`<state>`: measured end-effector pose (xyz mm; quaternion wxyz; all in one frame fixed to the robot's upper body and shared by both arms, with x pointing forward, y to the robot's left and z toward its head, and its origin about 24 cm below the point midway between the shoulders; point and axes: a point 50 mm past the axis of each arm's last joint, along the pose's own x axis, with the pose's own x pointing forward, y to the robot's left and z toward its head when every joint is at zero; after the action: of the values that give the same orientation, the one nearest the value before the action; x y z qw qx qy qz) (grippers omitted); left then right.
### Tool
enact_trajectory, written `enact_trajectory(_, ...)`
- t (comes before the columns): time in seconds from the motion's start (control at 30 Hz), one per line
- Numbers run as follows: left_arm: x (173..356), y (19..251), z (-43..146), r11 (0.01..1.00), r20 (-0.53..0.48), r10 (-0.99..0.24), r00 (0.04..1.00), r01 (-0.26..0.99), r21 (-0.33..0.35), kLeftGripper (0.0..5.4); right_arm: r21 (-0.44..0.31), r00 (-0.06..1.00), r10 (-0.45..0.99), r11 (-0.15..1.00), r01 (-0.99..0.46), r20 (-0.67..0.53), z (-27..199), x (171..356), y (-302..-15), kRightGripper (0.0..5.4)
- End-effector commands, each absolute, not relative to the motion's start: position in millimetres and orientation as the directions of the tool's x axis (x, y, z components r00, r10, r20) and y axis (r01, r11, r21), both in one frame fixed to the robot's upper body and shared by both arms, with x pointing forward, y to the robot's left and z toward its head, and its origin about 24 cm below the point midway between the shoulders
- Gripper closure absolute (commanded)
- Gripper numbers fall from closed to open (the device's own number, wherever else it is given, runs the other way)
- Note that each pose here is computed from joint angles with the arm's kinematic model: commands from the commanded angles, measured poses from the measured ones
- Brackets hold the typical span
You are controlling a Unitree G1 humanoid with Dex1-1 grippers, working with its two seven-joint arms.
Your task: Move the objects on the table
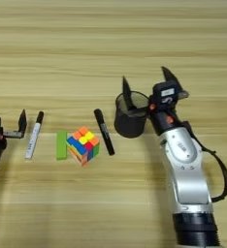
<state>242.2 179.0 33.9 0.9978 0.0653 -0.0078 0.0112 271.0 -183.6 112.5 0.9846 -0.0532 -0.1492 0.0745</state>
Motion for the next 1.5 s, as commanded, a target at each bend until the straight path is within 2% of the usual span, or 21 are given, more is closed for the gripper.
enact_trajectory(0.03, 242.8, 178, 36.0, 0.989, 0.032, 0.011, 0.999, -0.015, 0.146, 0.00, -0.142, 0.967, 0.014, 0.990, 0.023, 0.254, 106, 282.1, -217, 0.02)
enact_trajectory(0.23, 242.3, 178, 36.3, 0.988, 0.036, 0.007, 0.999, -0.013, 0.154, 0.00, -0.135, 0.973, -0.127, 0.979, 0.155, 0.195, 93, 290.4, -250, 0.02)
enact_trajectory(0.4, 242.0, 178, 36.5, 0.988, 0.038, 0.007, 0.999, -0.013, 0.156, 0.00, -0.159, 0.968, -0.214, 0.959, 0.233, 0.127, 81, 291.0, -266, 0.02)
enact_trajectory(0.47, 242.0, 178, 37.1, 0.988, 0.041, 0.003, 0.999, -0.010, 0.155, 0.00, -0.209, 0.977, -0.201, 0.955, 0.211, 0.072, 73, 292.7, -266, 0.02)
enact_trajectory(0.53, 242.2, 176, 37.9, 0.988, 0.047, -0.006, 0.999, -0.001, 0.152, 0.00, -0.219, 0.982, -0.188, 0.957, 0.188, 0.019, 63, 293.6, -264, 0.02)
enact_trajectory(0.63, 243.5, 172, 40.2, 0.990, 0.059, -0.024, 0.998, 0.015, 0.143, 0.00, -0.191, 0.984, -0.175, 0.968, 0.163, -0.046, 52, 292.8, -261, 0.02)
enact_trajectory(1.0, 251.9, 168, 45.2, 0.992, 0.069, -0.052, 0.996, 0.043, 0.120, 0.00, -0.153, 0.985, -0.169, 0.975, 0.162, -0.036, 49, 276.1, -251, 0.02)
enact_trajectory(1.23, 244.3, 135, 61.4, 0.968, 0.104, -0.248, 0.963, 0.242, 0.072, 0.00, -0.152, 0.985, -0.171, 0.975, 0.164, -0.032, 49, 276.3, -247, 0.02)
enact_trajectory(1.5, 222.7, 90, 68.3, 0.856, 0.095, -0.516, 0.851, 0.516, 0.035, 0.00, -0.155, 0.985, -0.170, 0.974, 0.163, -0.035, 49, 276.9, -247, 0.02)
